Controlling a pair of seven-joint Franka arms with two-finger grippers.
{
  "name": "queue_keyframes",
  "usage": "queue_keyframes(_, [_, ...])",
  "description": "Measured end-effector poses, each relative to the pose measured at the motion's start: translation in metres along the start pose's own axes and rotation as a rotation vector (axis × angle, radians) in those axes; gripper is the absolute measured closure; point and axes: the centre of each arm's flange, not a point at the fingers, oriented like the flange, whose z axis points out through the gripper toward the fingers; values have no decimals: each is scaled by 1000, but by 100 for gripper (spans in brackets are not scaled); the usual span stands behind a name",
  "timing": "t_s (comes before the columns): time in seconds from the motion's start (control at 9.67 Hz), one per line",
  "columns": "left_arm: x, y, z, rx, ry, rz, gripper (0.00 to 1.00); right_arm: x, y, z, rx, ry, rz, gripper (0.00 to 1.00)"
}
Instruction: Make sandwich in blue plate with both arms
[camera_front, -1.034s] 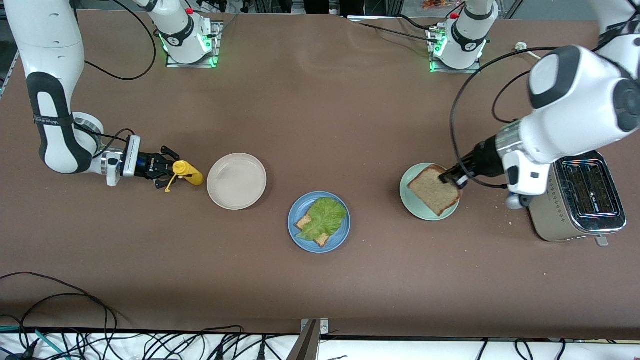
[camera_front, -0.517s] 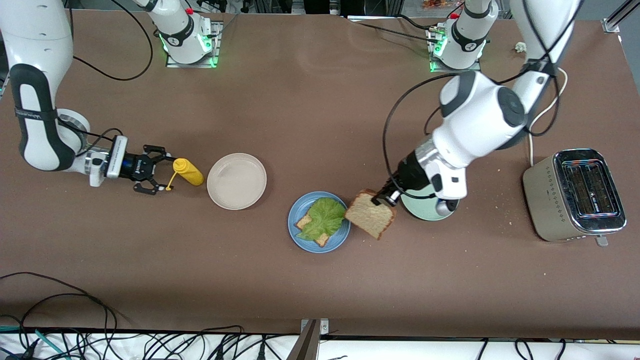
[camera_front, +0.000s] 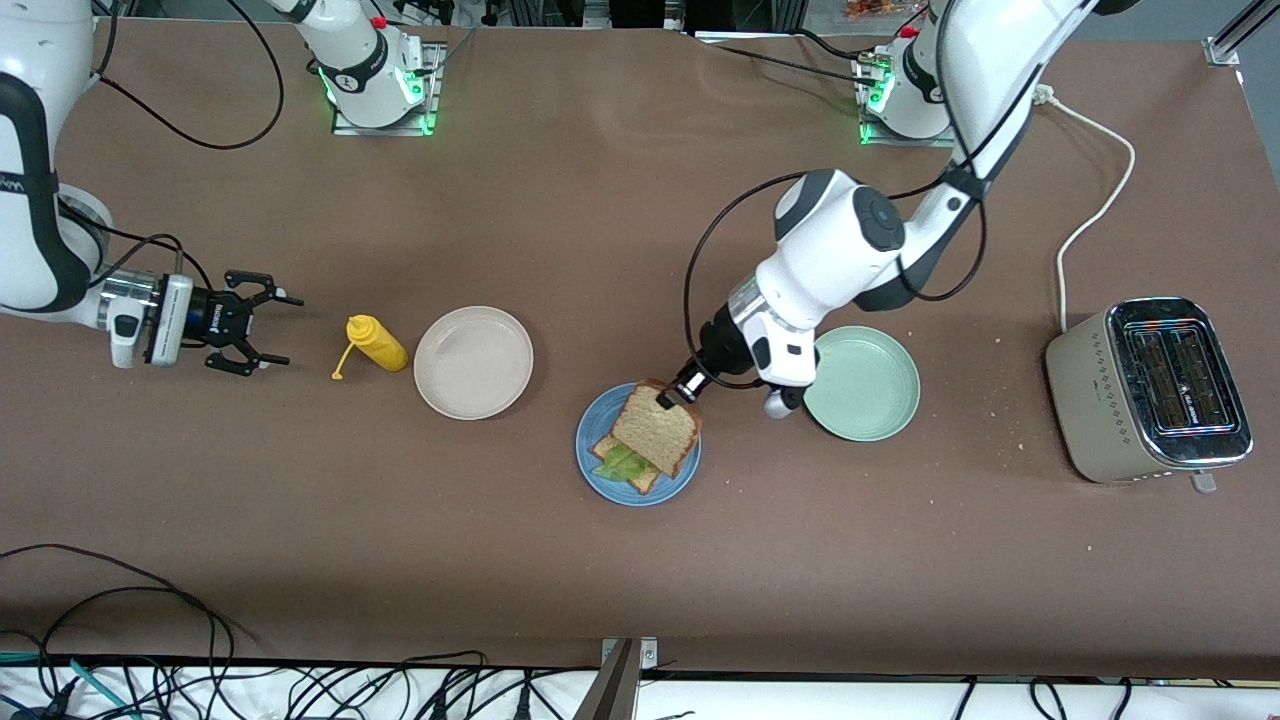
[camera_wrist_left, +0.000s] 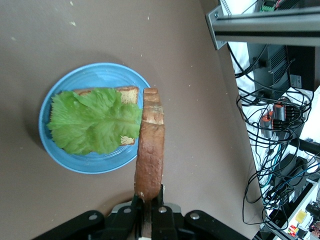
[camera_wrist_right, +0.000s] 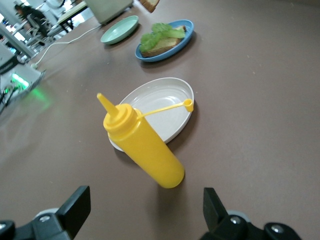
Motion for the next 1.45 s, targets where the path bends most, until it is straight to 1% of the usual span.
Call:
queue_keyframes(0.1, [-2, -8, 18, 0, 2, 4, 92, 12, -6, -12, -11, -40, 138, 0])
queue_keyframes(0.31, [4, -14, 37, 5, 12, 1, 92, 40, -18, -32, -65, -123, 370, 0])
queue_keyframes(0.52, [12, -11, 42, 2, 37, 17, 92, 79, -29, -43, -144, -238, 570, 0])
queue_keyframes(0.62, [13, -9, 45, 1, 51, 26, 92, 99, -33, -47, -195, -297, 655, 0])
queue_keyframes(0.72, [11, -6, 50, -3, 60, 36, 92, 115, -35, -51, -257, -363, 734, 0])
queue_keyframes(0.83, [5, -3, 55, -7, 58, 46, 92, 130, -36, -53, -320, -416, 800, 0])
queue_keyframes(0.93, [0, -2, 60, -8, 53, 50, 92, 148, -39, -53, -399, -483, 842, 0])
queue_keyframes(1.03, [-3, -2, 63, -9, 49, 53, 92, 172, -45, -50, -506, -559, 866, 0])
queue_keyframes(1.14, [-4, -2, 66, -8, 47, 52, 92, 198, -55, -46, -591, -585, 884, 0])
queue_keyframes(1.34, [-3, -5, 72, -2, 44, 40, 92, 244, -83, -40, -732, -561, 947, 0])
queue_keyframes(1.45, [-3, -5, 72, -1, 44, 39, 92, 269, -101, -38, -801, -567, 941, 0])
